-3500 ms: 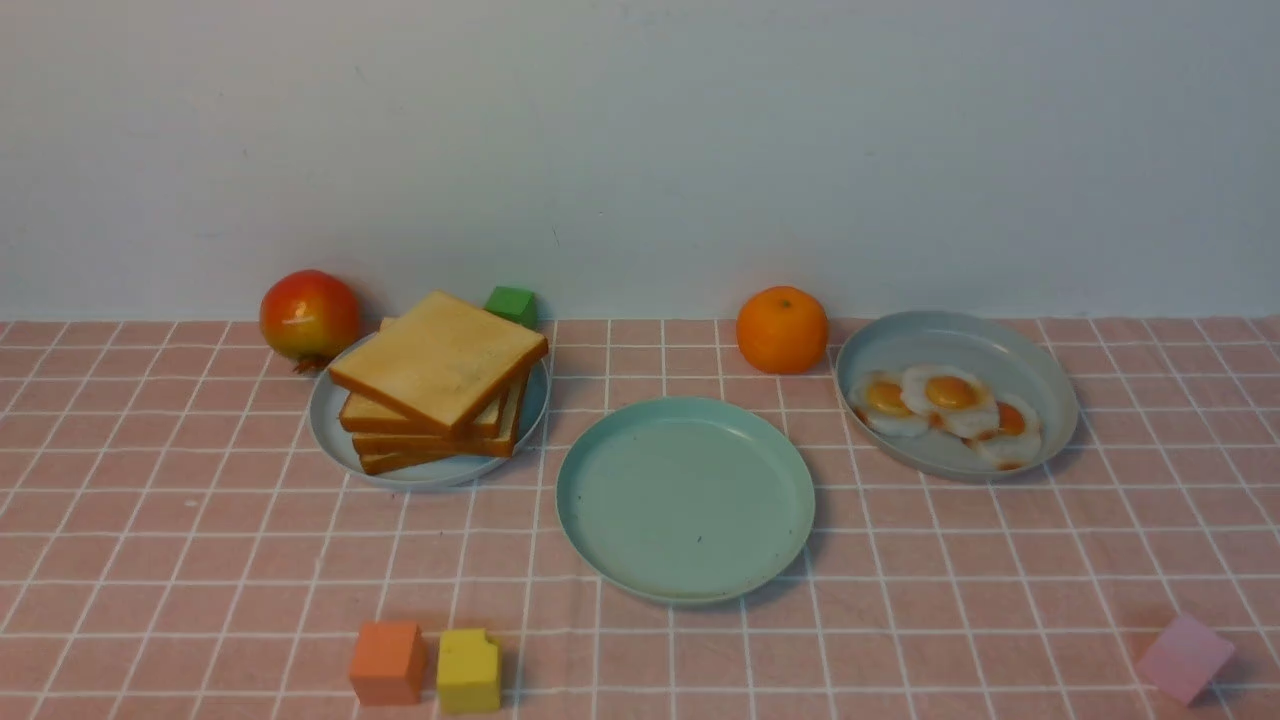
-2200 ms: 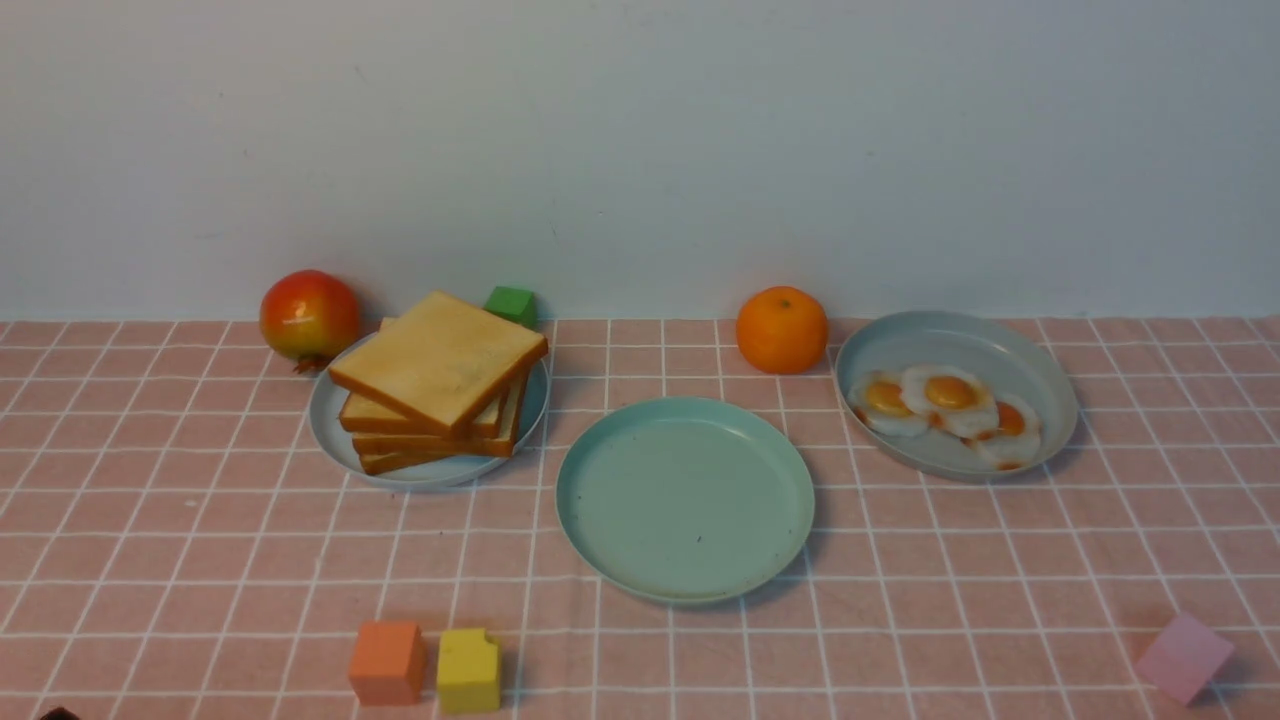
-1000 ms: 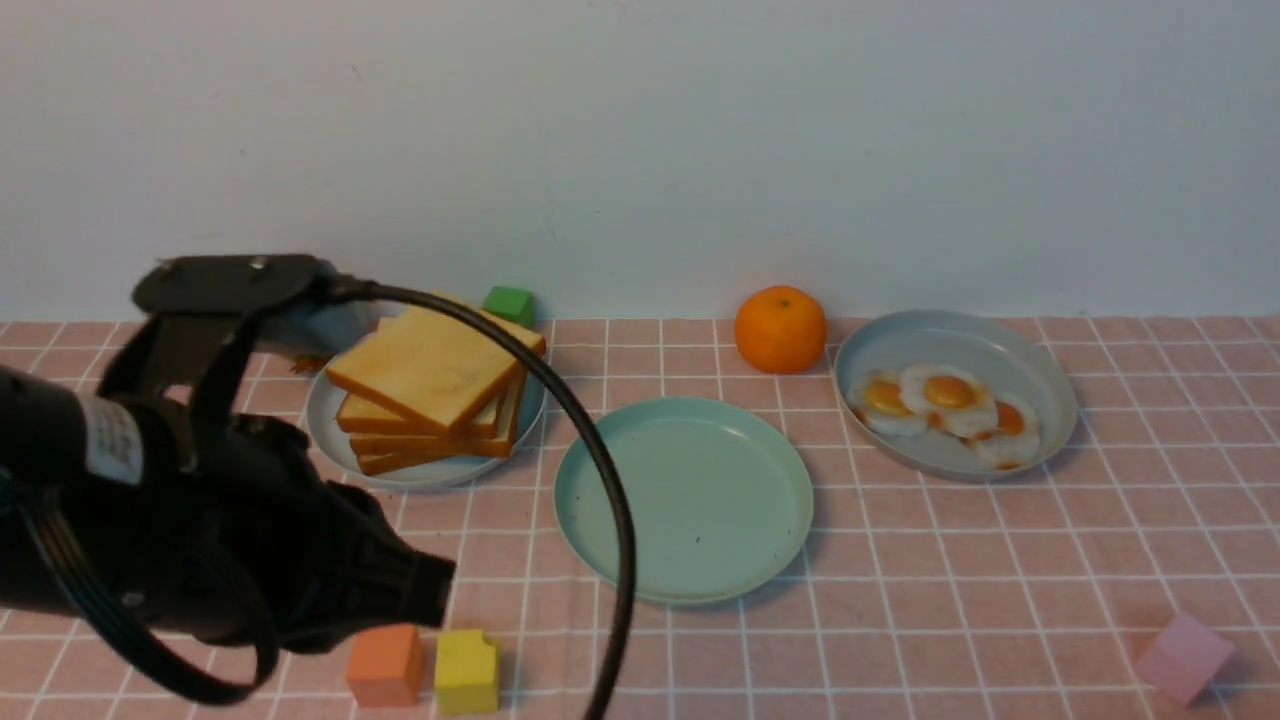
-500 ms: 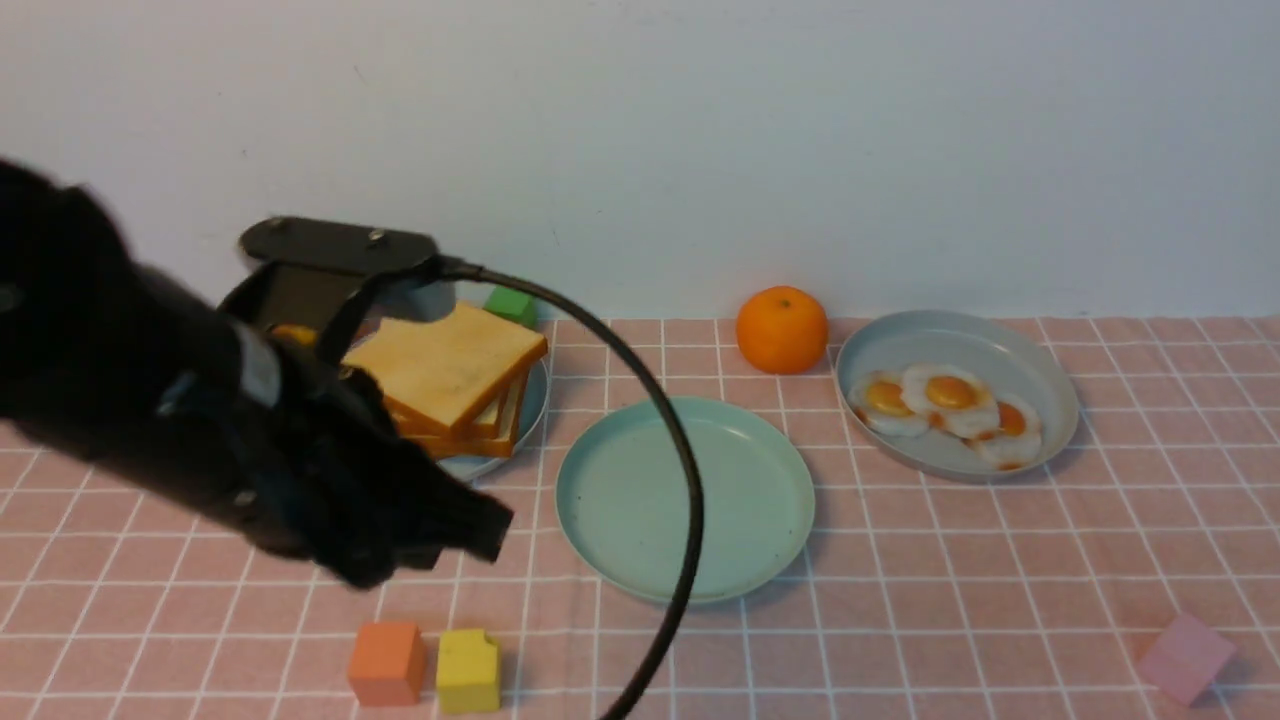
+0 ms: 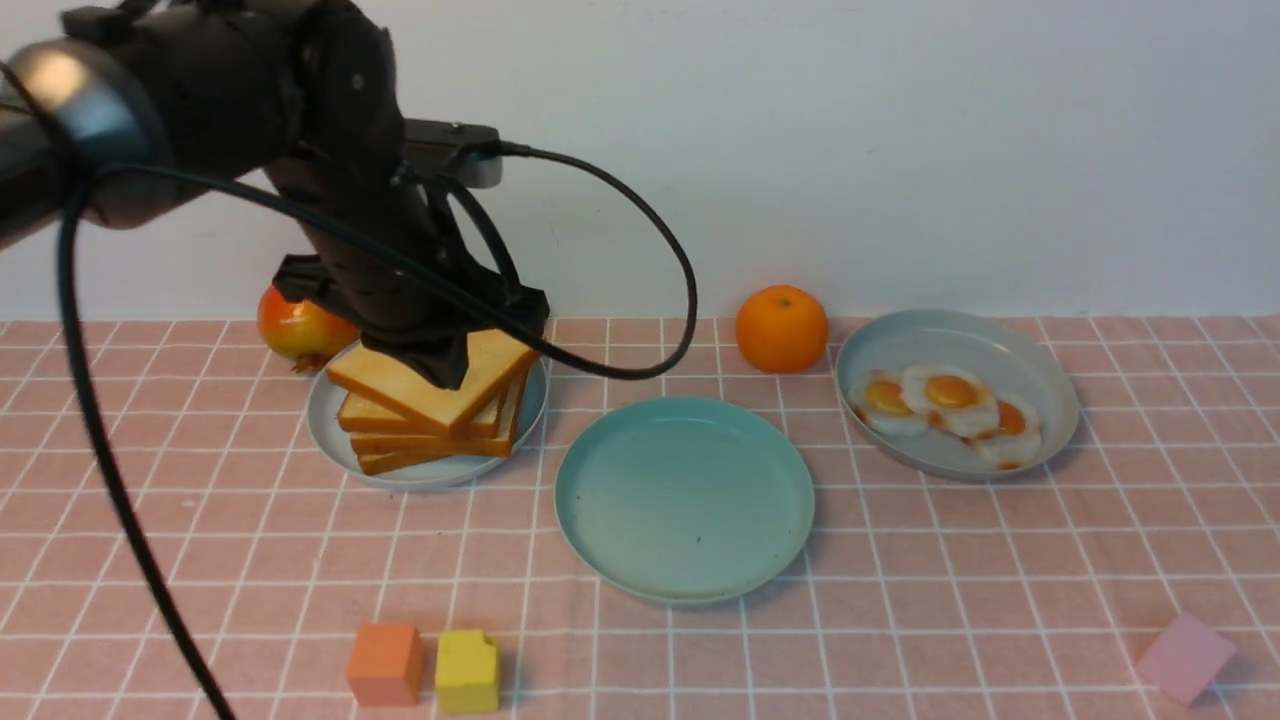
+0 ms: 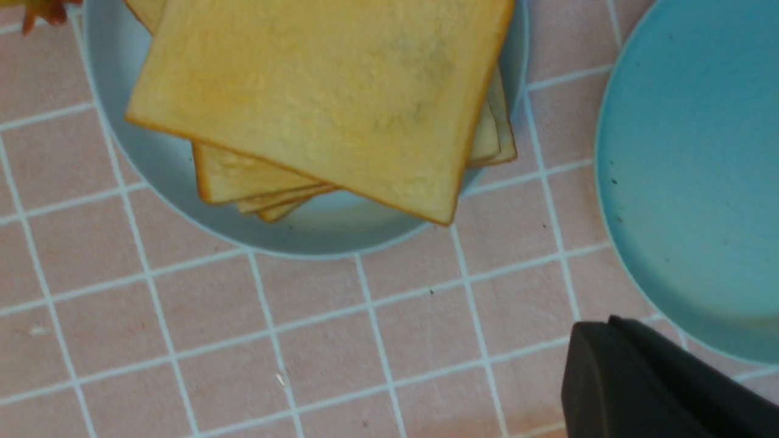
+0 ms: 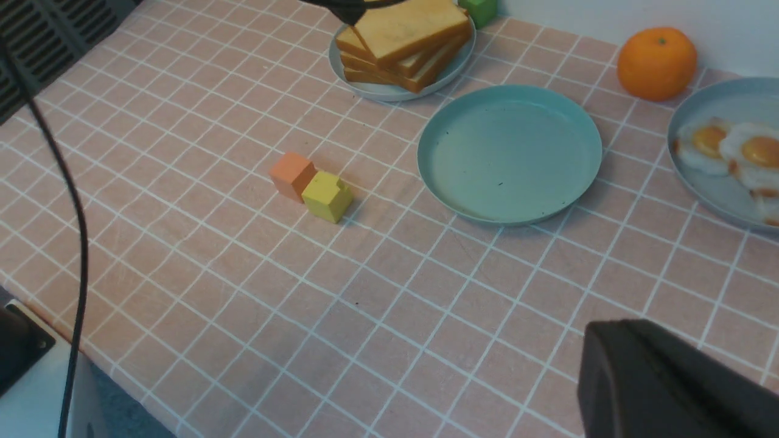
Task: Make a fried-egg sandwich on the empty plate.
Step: Use the left arm to grab a slice of bread
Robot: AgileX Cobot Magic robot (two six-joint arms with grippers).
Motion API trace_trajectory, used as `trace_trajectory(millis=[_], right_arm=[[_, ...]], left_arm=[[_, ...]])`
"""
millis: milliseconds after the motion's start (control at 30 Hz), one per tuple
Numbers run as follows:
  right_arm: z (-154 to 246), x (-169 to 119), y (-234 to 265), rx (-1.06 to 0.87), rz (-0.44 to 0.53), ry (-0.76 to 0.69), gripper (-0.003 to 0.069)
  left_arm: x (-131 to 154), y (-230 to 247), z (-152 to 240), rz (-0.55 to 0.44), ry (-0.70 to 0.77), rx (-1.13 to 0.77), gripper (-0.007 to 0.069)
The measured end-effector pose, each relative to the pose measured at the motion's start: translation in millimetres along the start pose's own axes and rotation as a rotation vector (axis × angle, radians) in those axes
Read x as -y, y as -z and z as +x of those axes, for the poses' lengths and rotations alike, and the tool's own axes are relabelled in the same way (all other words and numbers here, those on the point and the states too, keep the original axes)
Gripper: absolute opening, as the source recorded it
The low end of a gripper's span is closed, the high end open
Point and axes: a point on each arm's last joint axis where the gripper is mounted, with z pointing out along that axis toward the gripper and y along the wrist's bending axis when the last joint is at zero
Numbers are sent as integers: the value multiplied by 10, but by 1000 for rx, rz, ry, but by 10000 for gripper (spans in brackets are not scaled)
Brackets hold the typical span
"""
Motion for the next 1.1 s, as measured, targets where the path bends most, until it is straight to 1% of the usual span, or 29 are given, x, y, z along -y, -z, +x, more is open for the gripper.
trace_trajectory(millis=[67, 100, 133, 167, 233, 267, 300, 333, 367, 400, 433, 467, 533, 667, 1000, 1100], right_arm=[[-13, 10, 0, 14, 11, 8, 8], [-15, 11, 0, 16, 11, 8, 8], [-28, 15, 1, 31, 16, 9, 10], [-30, 16, 1, 32, 17, 9, 10], [-42, 21, 1, 47, 23, 11, 11], [-46, 24, 2, 51, 26, 12, 11], [-46, 24, 2, 51, 26, 12, 11], [-51, 25, 2, 56, 27, 12, 11], [-54, 26, 2, 60, 28, 12, 13], [-56, 26, 2, 62, 29, 12, 13], [-56, 26, 2, 62, 29, 13, 13], [-58, 27, 2, 63, 29, 14, 15], [-59, 27, 3, 64, 29, 15, 15], [-58, 27, 2, 63, 29, 15, 17], [-53, 26, 2, 58, 26, -24, 18], [-53, 26, 2, 58, 26, -30, 21]], left_arm=[[41, -151, -45, -41, -48, -9, 13], [38, -161, -49, -46, -53, -7, 13], [64, -243, -59, -62, -99, -9, 14], [68, -244, -59, -62, -101, -7, 14], [69, -336, -70, -69, -169, -7, 50], [68, -372, -71, -73, -207, -10, 85], [68, -376, -73, -73, -219, -8, 92], [71, -428, -75, -72, -258, -11, 161], [69, -462, -79, -75, -282, -9, 211], [65, -481, -88, -81, -299, -2, 244], [65, -493, -89, -83, -300, -1, 251], [60, -523, -105, -91, -311, 14, 303], [47, -591, -141, -115, -332, 49, 361], [22, -714, -187, -155, -334, 94, 393], [-14, -1032, -153, -198, -339, 67, 398], [-9, -1050, -161, -201, -342, 70, 398]])
